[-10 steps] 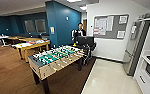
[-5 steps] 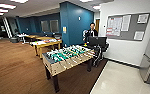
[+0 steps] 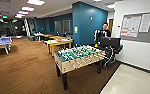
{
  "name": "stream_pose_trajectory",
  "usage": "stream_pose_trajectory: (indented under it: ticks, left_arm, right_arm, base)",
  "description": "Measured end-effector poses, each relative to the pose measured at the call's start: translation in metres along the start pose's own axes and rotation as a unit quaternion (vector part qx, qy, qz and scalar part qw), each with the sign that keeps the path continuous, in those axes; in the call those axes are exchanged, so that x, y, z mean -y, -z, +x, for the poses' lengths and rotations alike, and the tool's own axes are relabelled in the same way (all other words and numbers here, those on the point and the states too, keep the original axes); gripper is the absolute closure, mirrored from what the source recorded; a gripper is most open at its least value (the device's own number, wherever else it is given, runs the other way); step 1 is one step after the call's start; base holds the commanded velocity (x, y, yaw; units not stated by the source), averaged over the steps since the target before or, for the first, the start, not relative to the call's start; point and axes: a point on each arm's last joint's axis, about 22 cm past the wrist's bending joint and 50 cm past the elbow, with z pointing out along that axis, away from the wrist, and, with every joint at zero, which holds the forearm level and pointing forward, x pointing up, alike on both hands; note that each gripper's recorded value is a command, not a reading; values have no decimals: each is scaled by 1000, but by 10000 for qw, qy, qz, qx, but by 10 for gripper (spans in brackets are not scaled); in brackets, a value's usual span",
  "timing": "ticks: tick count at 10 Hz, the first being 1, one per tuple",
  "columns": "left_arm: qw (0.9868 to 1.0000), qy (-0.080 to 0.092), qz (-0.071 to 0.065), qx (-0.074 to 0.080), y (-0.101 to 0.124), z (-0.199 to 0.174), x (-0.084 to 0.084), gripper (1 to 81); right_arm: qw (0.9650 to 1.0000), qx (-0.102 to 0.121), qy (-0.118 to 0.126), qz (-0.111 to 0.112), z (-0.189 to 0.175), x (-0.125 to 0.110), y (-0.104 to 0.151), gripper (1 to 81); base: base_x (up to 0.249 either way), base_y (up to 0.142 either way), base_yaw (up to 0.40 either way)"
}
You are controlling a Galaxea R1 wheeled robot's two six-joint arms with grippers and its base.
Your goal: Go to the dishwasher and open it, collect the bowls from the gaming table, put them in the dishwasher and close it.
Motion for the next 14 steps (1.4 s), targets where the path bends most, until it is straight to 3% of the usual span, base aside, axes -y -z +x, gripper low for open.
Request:
stream_pose_trajectory:
  ticks: [14]
  left_arm:
    - [9999, -32, 43, 101, -1, -8, -3, 10]
  right_arm:
    - [10000, 17, -2, 23, -4, 3, -1, 10]
  base:
    - [0, 0, 323]
